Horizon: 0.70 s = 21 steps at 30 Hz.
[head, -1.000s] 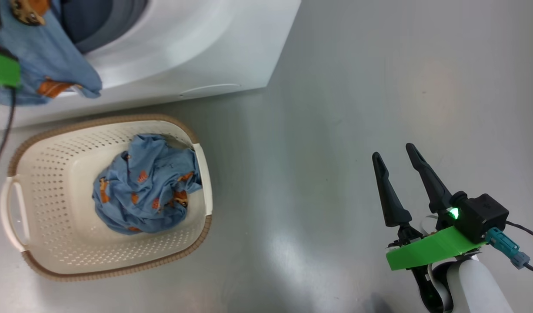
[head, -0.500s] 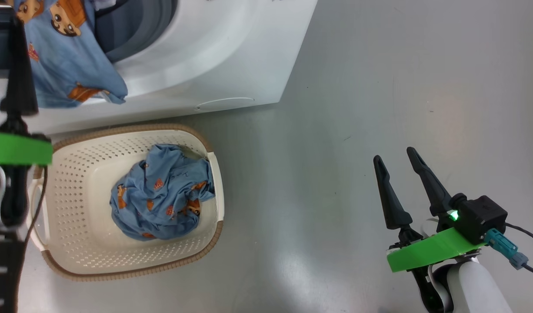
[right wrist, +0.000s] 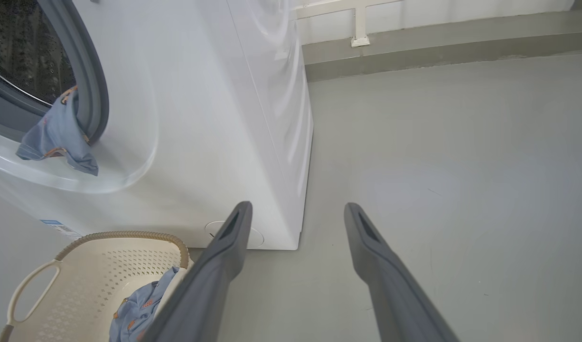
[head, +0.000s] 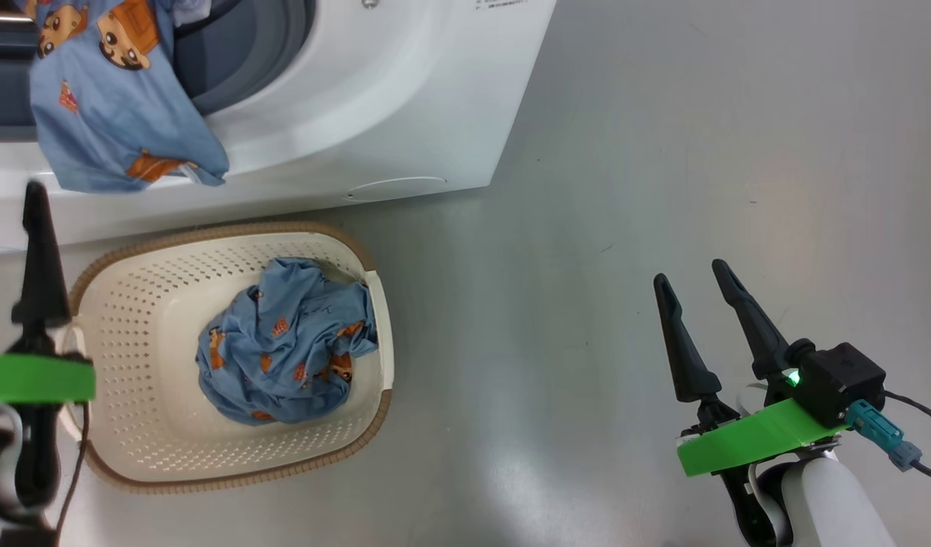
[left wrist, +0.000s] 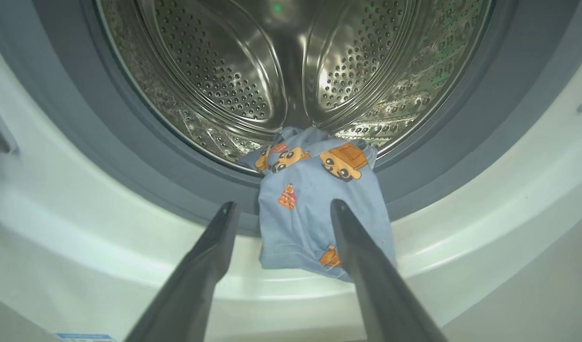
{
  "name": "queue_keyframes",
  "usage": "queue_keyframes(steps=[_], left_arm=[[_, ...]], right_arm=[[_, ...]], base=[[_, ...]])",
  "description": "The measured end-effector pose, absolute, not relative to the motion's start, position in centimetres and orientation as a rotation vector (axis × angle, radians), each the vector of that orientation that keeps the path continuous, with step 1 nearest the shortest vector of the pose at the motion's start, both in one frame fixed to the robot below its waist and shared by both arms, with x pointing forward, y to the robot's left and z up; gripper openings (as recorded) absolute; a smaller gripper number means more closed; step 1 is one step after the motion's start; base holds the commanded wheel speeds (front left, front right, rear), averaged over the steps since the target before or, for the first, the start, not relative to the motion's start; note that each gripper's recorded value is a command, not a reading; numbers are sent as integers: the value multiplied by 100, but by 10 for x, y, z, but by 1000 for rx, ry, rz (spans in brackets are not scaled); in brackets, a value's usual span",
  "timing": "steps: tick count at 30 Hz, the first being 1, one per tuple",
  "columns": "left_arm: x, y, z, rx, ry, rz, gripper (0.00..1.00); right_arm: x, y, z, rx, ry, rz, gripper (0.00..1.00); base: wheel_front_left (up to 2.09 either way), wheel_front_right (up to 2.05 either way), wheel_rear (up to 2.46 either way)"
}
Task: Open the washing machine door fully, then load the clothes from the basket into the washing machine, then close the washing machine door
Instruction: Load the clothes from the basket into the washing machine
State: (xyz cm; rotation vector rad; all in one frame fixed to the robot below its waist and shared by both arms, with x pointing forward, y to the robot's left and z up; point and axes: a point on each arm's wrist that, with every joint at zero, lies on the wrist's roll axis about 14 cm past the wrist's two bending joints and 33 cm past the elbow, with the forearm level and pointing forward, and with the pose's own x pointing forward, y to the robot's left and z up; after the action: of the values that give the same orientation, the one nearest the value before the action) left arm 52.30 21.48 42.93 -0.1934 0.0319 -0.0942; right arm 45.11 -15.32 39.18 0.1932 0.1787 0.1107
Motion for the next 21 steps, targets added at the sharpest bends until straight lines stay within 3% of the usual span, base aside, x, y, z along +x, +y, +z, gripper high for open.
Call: queue_keyframes(steps=[21], left_arm=[[457,239,381,-180,205,18,100]], right_arm=[[453,-156,396,179,166,107,100]], base=[[0,0,0]])
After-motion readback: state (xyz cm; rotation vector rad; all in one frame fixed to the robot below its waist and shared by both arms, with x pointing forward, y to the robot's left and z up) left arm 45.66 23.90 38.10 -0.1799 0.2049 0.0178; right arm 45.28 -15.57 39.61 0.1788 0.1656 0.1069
